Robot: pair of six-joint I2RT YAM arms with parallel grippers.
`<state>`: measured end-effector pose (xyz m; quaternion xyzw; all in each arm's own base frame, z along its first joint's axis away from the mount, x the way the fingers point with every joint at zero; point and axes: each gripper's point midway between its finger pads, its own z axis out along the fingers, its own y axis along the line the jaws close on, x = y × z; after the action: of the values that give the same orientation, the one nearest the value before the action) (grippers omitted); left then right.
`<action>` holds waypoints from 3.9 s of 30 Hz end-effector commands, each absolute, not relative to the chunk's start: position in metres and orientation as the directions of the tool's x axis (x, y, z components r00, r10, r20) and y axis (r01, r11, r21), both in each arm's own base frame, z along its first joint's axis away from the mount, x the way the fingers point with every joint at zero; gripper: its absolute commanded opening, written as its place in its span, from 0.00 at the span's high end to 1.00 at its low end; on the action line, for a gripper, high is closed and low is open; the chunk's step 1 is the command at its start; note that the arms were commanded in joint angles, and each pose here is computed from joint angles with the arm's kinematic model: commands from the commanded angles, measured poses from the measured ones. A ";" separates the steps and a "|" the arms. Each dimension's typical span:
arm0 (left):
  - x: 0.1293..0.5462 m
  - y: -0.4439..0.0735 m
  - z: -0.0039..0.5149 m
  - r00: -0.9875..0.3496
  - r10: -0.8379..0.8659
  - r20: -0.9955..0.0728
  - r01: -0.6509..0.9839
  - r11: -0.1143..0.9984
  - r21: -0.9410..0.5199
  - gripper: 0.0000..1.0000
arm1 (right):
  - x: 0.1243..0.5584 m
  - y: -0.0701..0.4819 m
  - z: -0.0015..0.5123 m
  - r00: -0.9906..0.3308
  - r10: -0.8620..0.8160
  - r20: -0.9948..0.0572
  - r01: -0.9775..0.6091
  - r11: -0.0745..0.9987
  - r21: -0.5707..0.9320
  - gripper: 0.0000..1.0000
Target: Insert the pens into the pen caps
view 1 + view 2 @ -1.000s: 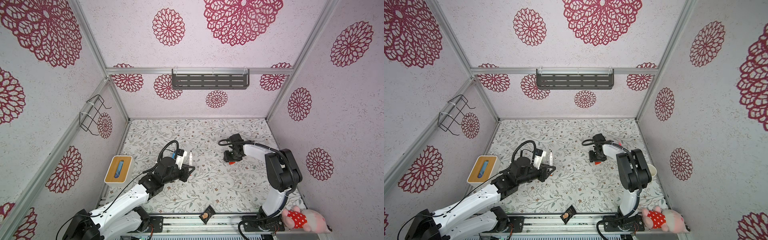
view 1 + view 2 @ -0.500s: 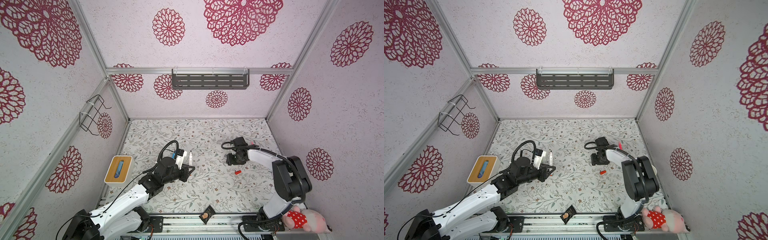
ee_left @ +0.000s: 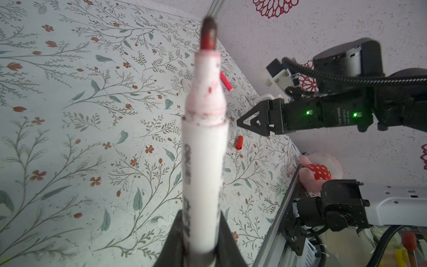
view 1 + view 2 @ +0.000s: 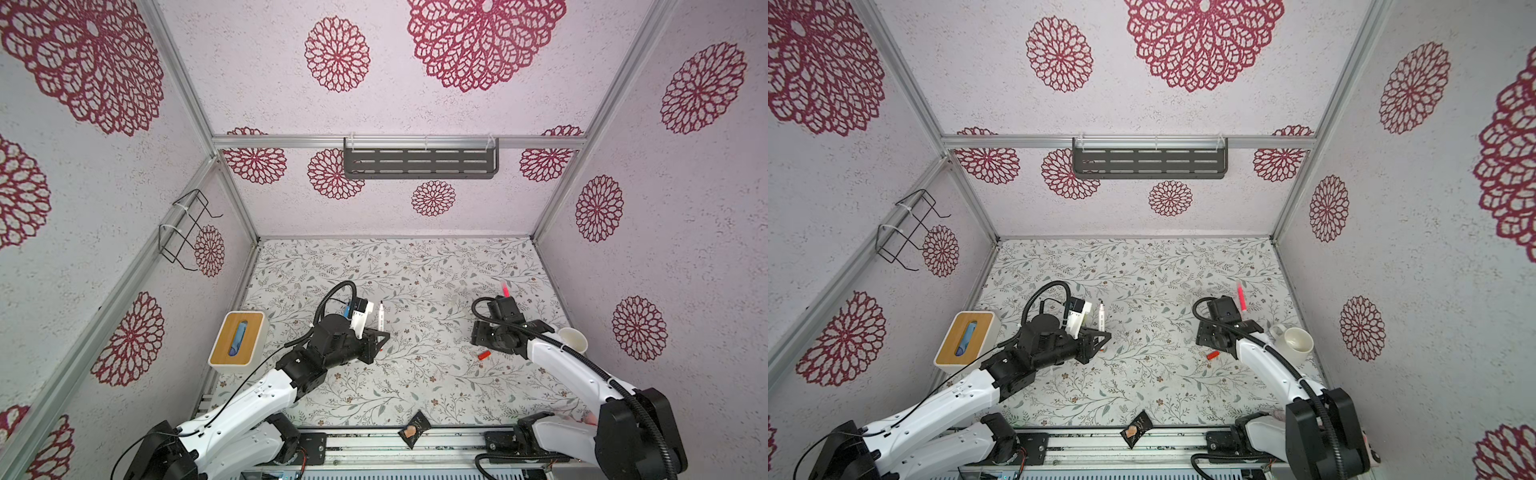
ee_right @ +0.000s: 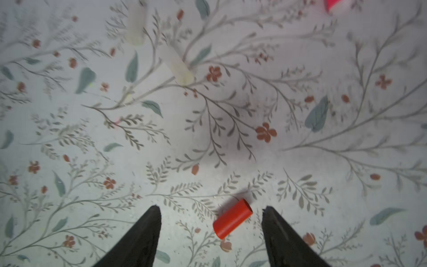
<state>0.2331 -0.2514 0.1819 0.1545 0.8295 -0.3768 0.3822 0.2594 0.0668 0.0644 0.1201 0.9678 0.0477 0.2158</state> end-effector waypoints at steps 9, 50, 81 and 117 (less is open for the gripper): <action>0.228 -0.244 0.184 -0.647 -0.058 -0.760 0.539 0.670 -0.510 1.00 | 0.234 0.074 0.065 -0.871 0.332 -0.361 0.252 0.934 0.253 0.24; 0.230 -0.235 0.176 -0.639 -0.054 -0.767 0.518 0.707 -0.481 1.00 | 0.223 0.091 0.024 -0.899 0.330 -0.289 0.279 0.938 0.204 0.21; 0.231 -0.222 0.181 -0.608 -0.059 -0.792 0.505 0.741 -0.443 1.00 | 0.269 0.138 0.040 -0.925 0.201 -0.322 0.140 0.969 0.202 0.22; 0.233 -0.228 0.179 -0.610 -0.035 -0.792 0.529 0.726 -0.439 1.00 | 0.252 0.077 0.051 -0.973 -0.046 -0.226 -0.026 0.995 -0.094 0.33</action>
<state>0.2303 -0.2296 0.1739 0.1485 0.8388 -0.3361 0.4019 0.2568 0.0845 0.0517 -0.0410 0.9918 -0.0378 0.1149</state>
